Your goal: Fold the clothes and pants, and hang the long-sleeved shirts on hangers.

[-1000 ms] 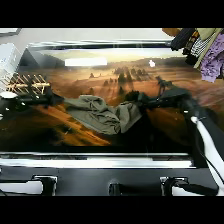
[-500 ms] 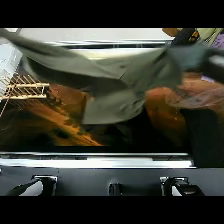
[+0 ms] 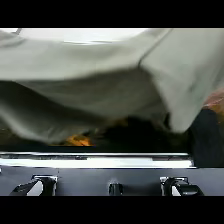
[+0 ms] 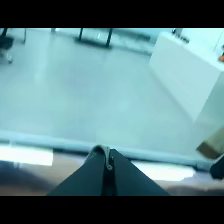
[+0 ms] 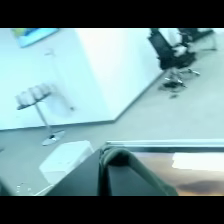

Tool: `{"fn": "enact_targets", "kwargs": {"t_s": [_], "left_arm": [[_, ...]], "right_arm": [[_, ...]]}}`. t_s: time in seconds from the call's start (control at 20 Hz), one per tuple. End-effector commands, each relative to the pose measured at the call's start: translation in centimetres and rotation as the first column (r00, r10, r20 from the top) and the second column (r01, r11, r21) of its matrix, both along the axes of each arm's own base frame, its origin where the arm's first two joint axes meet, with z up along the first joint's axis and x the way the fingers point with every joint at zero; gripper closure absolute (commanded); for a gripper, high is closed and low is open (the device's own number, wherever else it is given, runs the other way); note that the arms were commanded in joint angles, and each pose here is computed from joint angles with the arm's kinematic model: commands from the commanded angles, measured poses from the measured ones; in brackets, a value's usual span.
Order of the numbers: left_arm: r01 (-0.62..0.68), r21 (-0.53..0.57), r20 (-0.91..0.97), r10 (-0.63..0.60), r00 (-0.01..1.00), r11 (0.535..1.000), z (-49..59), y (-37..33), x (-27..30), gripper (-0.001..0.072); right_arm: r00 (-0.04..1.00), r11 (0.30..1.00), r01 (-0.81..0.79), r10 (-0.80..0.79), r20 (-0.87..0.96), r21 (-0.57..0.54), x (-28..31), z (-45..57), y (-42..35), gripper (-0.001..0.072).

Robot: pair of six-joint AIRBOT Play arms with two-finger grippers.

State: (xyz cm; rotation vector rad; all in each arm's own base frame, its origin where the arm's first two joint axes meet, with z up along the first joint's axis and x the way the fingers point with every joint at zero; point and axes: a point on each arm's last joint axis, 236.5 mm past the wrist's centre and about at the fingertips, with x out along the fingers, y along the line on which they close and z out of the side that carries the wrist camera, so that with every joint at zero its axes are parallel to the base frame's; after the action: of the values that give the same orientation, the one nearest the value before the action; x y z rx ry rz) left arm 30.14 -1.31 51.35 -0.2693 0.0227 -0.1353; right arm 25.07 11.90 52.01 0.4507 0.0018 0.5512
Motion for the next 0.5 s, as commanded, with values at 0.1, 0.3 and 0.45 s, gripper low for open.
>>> {"fn": "enact_targets", "kwargs": {"t_s": [0.1,0.3,0.45], "left_arm": [[0.024,-0.043,-0.491,-0.042,0.87,0.999,-17.4,2.3,9.5,0.0697],[-0.018,-0.137,-0.758,-0.093,0.646,0.99,-36.5,3.9,17.5,0.0697],[-0.055,-0.18,-0.859,-0.129,0.495,0.982,-48.1,3.7,20.4,0.0697]], "right_arm": [[0.93,0.995,0.059,-0.082,-0.357,-0.077,16.4,-12.5,-1.8,0.0688],[0.745,0.996,0.011,-0.067,-0.664,-0.088,28.0,-30.2,-1.6,0.0688],[0.624,0.999,0.038,-0.029,-0.781,-0.006,33.4,-41.7,-1.2,0.0687]]}}
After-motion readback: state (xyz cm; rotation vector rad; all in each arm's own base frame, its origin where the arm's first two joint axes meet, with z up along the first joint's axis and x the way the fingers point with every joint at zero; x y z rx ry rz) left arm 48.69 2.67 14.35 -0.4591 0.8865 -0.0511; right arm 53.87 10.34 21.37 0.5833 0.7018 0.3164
